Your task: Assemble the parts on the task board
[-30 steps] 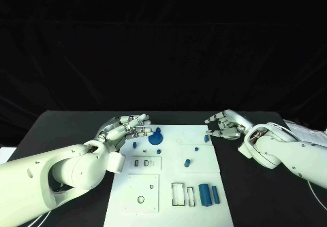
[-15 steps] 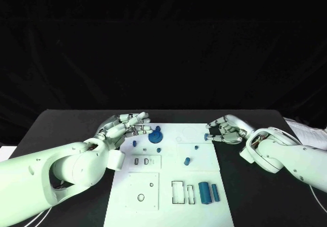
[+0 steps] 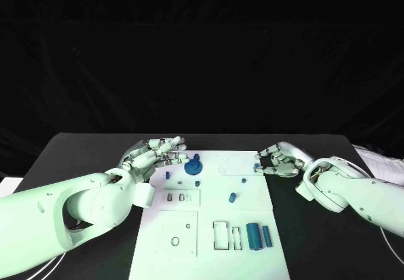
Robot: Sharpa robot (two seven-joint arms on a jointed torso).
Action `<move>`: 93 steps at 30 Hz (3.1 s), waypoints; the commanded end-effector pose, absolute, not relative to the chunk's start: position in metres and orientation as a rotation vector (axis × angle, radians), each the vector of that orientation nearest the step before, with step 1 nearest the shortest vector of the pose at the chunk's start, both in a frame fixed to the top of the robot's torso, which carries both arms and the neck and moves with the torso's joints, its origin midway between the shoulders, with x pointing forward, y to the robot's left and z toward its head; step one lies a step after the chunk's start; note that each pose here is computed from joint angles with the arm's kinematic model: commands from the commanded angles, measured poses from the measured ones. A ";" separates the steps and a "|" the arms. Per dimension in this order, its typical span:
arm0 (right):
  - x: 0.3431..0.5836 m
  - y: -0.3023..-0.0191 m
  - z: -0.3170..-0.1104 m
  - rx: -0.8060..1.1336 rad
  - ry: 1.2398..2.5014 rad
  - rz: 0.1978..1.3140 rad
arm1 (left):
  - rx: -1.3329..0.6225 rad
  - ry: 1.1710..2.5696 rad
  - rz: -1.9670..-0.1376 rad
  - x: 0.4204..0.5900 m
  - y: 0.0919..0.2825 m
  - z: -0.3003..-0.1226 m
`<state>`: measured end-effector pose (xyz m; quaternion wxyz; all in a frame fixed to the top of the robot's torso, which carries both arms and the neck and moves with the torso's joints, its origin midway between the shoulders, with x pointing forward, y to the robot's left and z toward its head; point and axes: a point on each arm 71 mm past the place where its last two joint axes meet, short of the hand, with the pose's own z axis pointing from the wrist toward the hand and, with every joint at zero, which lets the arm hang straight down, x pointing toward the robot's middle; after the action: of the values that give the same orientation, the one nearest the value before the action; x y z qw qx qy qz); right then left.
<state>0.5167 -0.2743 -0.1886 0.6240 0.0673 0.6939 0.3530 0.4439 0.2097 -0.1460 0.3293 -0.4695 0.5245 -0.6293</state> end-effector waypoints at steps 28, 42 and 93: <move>0.519 -0.269 -0.199 0.138 1.640 0.805 | -1.220 1.376 -1.670 0.444 0.207 -0.145; 0.521 -0.267 -0.203 0.132 1.639 0.786 | -1.220 1.376 -1.669 0.444 0.207 -0.145; 0.456 -0.073 -0.209 -0.102 1.659 0.899 | -1.240 1.343 -1.629 0.459 0.218 -0.151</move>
<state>0.4567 -0.0754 -0.2039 0.5873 -0.0149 0.6963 0.4124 0.4600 0.2202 -0.1527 0.3464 -0.4807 0.5189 -0.6161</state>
